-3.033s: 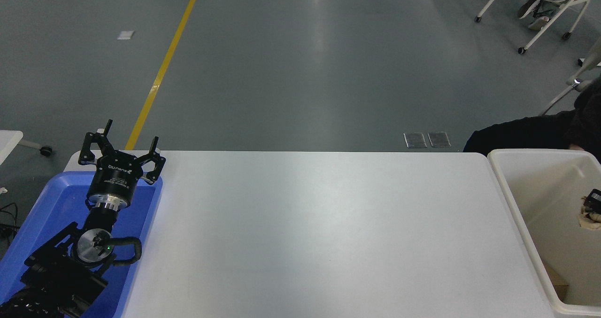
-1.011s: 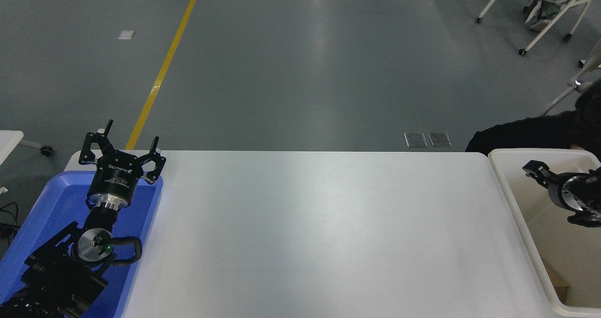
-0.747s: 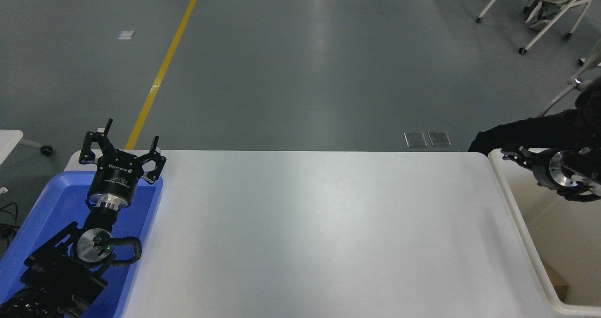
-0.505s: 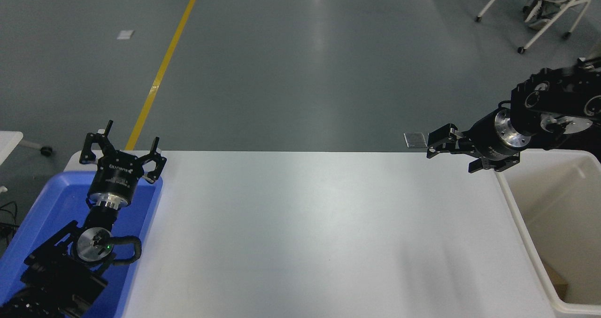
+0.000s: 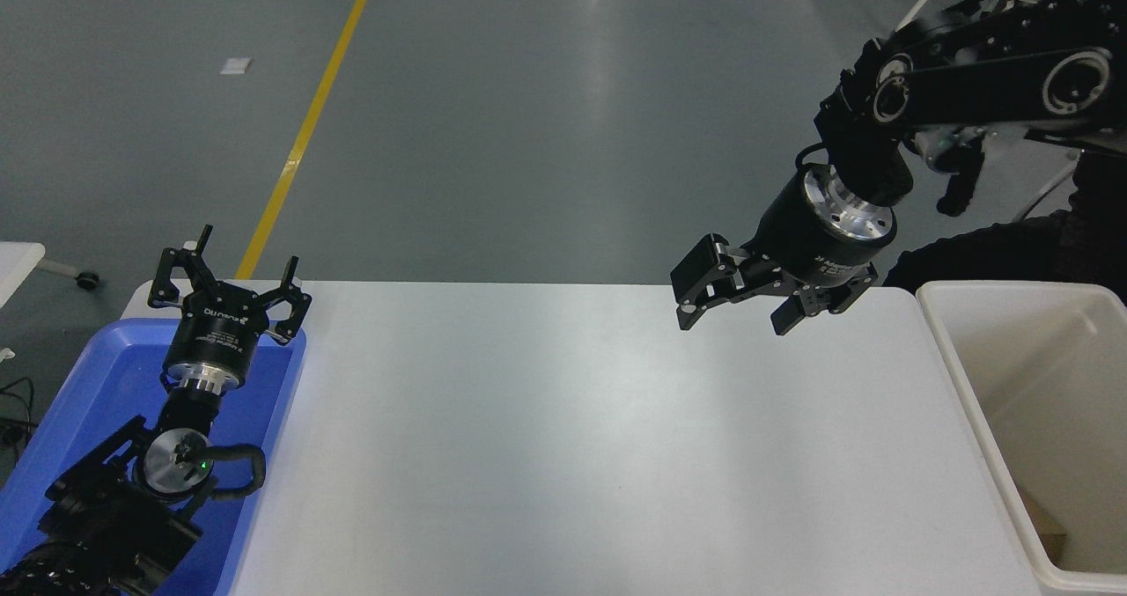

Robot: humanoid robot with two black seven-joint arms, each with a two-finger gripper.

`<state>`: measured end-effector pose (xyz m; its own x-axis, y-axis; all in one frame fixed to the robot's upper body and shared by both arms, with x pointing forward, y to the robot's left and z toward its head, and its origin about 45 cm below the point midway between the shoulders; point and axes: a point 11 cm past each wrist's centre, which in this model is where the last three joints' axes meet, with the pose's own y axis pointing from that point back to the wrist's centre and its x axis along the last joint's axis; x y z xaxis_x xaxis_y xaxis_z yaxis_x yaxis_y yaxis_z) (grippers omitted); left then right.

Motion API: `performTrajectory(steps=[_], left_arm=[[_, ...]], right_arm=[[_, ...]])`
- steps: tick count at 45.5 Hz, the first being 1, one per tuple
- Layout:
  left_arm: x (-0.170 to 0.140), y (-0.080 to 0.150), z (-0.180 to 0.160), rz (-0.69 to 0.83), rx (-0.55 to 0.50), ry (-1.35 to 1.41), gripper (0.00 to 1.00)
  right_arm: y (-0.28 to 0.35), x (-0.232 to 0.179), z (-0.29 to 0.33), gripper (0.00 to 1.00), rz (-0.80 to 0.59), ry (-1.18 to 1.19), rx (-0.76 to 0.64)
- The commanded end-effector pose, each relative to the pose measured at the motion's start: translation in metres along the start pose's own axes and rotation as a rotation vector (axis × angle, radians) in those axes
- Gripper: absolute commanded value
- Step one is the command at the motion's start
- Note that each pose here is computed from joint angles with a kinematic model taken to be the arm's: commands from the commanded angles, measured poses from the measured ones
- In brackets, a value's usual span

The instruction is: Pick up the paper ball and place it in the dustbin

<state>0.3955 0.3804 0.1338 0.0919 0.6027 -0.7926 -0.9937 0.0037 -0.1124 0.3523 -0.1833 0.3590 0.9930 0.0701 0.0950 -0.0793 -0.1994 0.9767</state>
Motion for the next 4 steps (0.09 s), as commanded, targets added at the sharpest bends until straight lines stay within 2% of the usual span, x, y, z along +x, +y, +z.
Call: performTrajectory(steps=[1,4], left_arm=[[0.0001,0.0,0.0,0.001,0.0,0.0,1.0],[0.0001,0.0,0.0,0.001,0.0,0.0,1.0]], right_arm=[[0.0205,-0.0112,0.0074,1.0,0.004,-0.019,-0.014],[0.0197,-0.0111,0.0057,1.0,0.002,-0.016,-0.016]])
